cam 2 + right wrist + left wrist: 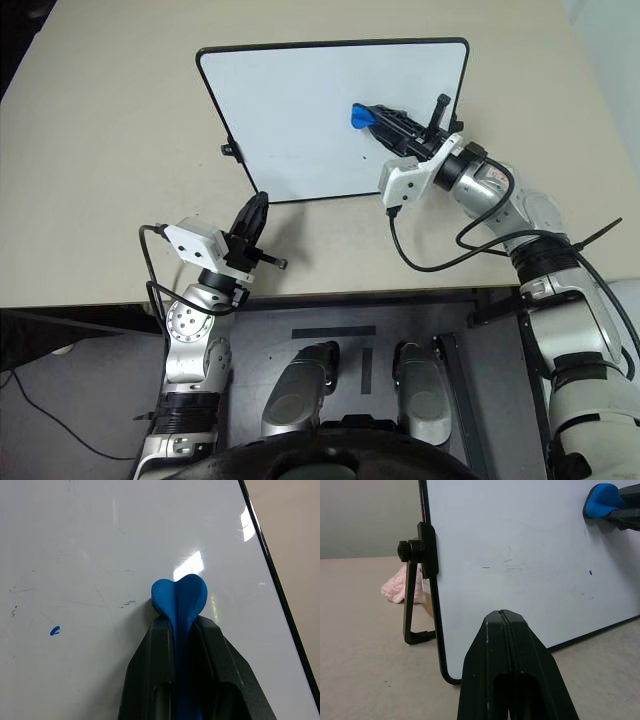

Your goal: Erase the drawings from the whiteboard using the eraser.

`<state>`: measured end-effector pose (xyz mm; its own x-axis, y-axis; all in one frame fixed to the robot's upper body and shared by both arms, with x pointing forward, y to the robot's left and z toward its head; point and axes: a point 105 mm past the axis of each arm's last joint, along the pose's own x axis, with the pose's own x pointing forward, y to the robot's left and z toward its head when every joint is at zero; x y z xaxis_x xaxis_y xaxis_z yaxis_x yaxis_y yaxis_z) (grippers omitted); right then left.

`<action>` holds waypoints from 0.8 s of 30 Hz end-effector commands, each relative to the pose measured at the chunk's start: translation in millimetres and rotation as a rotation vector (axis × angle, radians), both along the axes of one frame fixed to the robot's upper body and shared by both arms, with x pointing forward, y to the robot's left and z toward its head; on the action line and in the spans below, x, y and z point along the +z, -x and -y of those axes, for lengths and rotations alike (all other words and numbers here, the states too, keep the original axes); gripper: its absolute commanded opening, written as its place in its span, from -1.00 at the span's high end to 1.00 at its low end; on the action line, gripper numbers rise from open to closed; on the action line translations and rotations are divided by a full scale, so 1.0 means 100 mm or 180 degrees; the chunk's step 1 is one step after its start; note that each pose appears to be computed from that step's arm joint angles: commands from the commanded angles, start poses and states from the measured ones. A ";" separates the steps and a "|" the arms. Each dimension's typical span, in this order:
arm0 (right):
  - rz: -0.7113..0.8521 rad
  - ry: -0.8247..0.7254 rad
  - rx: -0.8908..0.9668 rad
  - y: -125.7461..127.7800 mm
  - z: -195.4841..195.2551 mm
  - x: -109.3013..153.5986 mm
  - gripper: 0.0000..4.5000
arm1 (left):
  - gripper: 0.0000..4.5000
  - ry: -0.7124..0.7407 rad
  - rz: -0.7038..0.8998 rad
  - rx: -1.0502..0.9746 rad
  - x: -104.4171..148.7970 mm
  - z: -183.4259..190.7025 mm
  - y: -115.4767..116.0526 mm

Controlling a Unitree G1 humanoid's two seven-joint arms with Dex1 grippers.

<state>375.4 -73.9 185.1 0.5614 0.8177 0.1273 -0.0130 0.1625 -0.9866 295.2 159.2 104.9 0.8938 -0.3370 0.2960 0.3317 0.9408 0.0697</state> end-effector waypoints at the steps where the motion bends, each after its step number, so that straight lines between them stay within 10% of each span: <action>1: -0.0261 0.0164 0.0017 0.01 -0.06 -0.18 0.89 | 1.00 -0.0018 0.0120 -0.0038 0.08 0.04 0.01; 12: -0.0565 0.0513 -0.0107 -0.03 -0.06 -0.48 0.89 | 1.00 -0.0016 0.0120 -0.0030 0.08 0.04 0.01; 24: 0.0364 -0.0042 -0.0291 -0.03 0.12 0.13 0.89 | 1.00 -0.0011 0.0119 -0.0041 0.08 0.04 0.01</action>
<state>372.6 -71.2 166.0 0.5833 0.8087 0.0765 0.0175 0.0817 -0.9965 295.2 158.9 104.9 0.8936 -0.3375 0.2958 0.3324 0.9406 0.0692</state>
